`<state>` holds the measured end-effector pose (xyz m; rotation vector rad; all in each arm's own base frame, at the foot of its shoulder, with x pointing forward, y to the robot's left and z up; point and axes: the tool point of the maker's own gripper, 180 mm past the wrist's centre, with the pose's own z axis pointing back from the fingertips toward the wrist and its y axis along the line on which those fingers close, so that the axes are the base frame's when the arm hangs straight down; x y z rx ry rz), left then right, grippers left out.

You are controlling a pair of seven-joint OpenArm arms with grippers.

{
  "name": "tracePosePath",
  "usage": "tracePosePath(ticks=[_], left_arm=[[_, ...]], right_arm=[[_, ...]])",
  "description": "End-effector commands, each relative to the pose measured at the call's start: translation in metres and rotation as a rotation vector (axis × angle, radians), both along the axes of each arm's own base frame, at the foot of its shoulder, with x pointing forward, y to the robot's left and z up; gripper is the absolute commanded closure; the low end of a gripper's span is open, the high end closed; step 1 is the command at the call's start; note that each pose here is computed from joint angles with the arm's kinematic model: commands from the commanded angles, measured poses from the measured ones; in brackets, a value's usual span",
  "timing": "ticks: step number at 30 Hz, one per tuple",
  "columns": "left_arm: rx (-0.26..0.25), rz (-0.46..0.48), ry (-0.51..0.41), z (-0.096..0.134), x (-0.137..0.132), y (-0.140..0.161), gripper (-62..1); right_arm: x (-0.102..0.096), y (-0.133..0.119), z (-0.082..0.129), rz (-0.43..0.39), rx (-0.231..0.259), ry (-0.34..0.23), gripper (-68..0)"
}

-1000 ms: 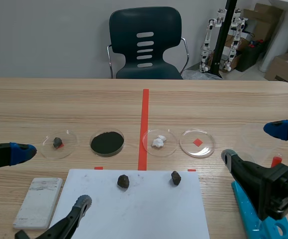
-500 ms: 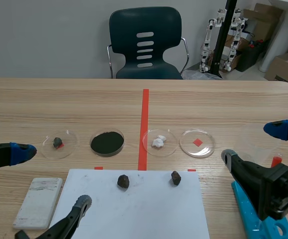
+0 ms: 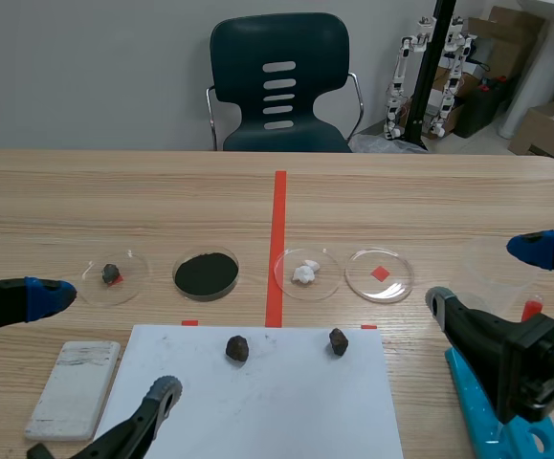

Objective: Return to the home posture

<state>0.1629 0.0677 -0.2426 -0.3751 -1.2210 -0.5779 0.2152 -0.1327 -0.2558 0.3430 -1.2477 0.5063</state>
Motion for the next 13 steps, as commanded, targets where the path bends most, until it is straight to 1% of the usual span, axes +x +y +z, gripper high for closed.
tracePosePath(ticks=[1,13], left_arm=[[-0.026,-0.005,-0.019,0.0059,0.0013,-0.0032,-62.3],[-0.03,-0.017,-0.015,0.0059,-0.0003,-0.0052,-62.3]], right_arm=[[0.003,0.0023,0.0114,0.005,0.017,-0.036,-59.1],[0.003,0.0023,0.0114,0.005,0.017,-0.036,-59.1]])
